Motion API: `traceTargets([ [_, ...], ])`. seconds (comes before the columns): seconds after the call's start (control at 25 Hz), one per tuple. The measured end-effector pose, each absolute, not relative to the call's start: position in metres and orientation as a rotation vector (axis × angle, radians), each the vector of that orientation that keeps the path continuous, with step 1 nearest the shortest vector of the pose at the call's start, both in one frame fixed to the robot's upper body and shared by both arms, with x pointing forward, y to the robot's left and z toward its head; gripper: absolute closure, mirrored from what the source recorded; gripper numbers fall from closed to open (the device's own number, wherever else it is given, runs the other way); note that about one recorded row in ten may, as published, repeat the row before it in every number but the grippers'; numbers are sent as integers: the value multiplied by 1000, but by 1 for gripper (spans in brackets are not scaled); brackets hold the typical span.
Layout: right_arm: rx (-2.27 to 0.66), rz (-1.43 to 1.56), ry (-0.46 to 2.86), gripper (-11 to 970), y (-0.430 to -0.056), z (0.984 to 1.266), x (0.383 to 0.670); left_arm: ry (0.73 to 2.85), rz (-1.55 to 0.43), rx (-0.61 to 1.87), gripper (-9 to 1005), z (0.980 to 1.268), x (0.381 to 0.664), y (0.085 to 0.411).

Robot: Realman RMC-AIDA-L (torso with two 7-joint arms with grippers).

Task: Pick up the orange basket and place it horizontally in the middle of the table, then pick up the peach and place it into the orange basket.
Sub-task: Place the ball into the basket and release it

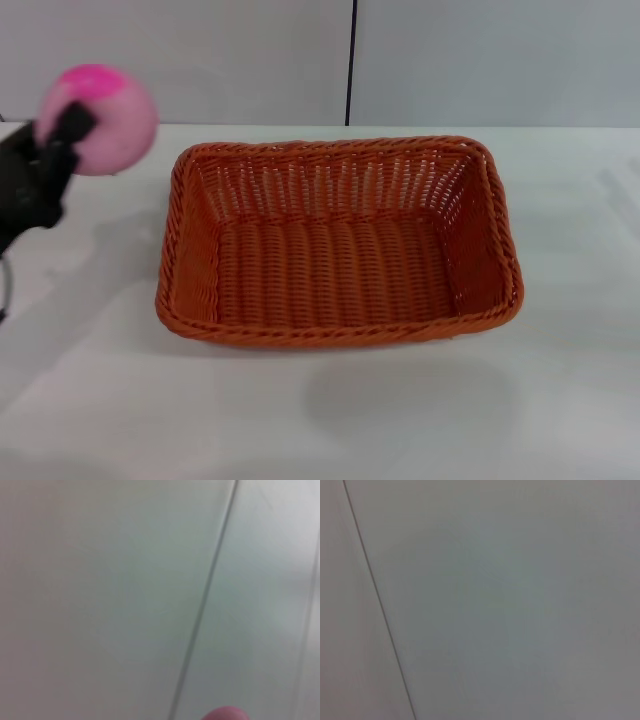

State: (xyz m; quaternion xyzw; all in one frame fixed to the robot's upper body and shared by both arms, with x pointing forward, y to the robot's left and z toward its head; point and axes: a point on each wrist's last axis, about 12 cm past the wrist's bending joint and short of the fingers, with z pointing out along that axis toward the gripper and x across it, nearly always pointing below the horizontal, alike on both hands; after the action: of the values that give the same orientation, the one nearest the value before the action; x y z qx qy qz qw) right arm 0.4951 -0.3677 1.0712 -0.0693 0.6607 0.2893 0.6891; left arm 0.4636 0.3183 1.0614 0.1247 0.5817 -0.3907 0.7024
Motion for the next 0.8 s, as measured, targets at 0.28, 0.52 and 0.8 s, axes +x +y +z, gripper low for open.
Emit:
traceTargets([
  [0.28,-152,665,1484,431,-364,1069,496,1340,-982,344,927,1058,483,287],
  [0.52,-156,667,1485,431,-363,1069,497,1364,-1026,360,856,1056,485,278],
  [0.8,-160,674,1484,432,-361,1069,498,1362,-1030,362,564,1057,485,279],
])
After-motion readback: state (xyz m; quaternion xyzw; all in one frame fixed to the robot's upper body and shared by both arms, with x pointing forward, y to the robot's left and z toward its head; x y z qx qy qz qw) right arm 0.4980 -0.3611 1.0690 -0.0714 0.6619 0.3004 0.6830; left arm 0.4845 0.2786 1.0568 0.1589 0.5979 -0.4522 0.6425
